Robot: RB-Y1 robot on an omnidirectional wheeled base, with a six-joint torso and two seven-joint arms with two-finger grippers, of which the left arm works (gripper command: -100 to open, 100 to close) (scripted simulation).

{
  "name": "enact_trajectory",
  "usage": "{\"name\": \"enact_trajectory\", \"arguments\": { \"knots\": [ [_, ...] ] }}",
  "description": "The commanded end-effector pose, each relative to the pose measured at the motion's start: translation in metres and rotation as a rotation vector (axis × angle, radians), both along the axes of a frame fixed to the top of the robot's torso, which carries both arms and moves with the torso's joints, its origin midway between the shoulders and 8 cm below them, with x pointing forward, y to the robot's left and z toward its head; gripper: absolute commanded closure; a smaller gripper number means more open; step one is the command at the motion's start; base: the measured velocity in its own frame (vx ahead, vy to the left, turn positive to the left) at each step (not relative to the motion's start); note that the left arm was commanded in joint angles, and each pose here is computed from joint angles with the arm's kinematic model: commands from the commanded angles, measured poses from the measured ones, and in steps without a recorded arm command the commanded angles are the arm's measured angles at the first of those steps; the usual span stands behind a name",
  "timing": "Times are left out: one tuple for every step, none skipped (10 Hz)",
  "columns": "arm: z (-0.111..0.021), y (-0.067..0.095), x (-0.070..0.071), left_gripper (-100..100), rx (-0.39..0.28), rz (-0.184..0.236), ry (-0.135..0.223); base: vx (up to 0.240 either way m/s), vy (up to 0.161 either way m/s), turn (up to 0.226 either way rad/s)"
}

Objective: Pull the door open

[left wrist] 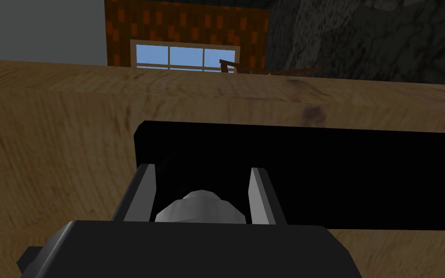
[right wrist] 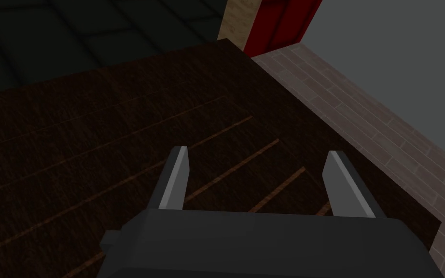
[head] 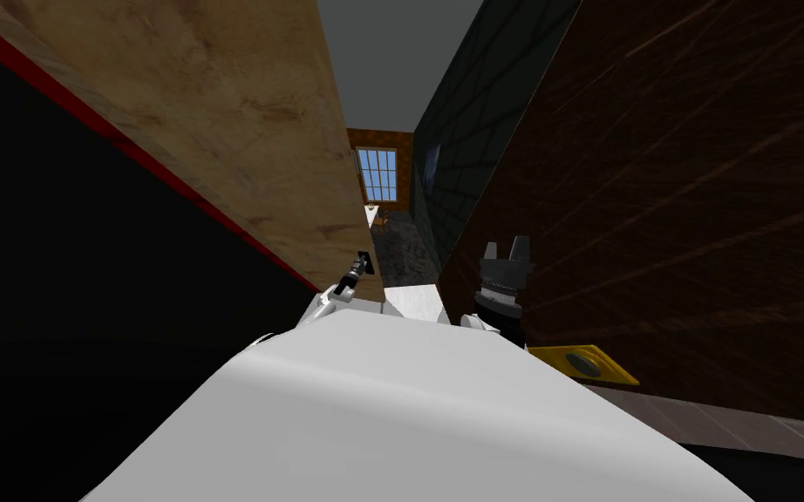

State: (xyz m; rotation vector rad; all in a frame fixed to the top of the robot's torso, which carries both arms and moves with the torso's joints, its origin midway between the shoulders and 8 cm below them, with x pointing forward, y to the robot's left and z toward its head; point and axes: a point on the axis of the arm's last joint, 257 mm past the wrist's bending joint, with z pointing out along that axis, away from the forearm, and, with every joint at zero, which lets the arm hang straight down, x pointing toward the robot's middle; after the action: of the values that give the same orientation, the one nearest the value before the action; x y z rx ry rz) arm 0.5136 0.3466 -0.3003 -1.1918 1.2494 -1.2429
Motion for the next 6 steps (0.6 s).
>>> {"name": "enact_trajectory", "arguments": {
  "knots": [
    [0.001,0.0,-0.004,100,0.0,-0.014,-0.005,-0.205,0.114,-0.135],
    [0.002,0.0,-0.009,100,0.002,-0.032,-0.007,-0.203,0.141,-0.147],
    [0.003,-0.001,-0.013,100,0.002,-0.045,-0.008,-0.217,0.122,-0.147],
    [0.003,-0.001,-0.017,100,0.002,-0.058,-0.008,-0.211,0.097,-0.106],
    [0.004,-0.002,-0.021,100,0.002,-0.071,-0.008,-0.228,0.086,-0.094],
    [0.004,-0.002,-0.024,100,0.002,-0.083,-0.008,-0.227,0.082,-0.093]
  ]
}}
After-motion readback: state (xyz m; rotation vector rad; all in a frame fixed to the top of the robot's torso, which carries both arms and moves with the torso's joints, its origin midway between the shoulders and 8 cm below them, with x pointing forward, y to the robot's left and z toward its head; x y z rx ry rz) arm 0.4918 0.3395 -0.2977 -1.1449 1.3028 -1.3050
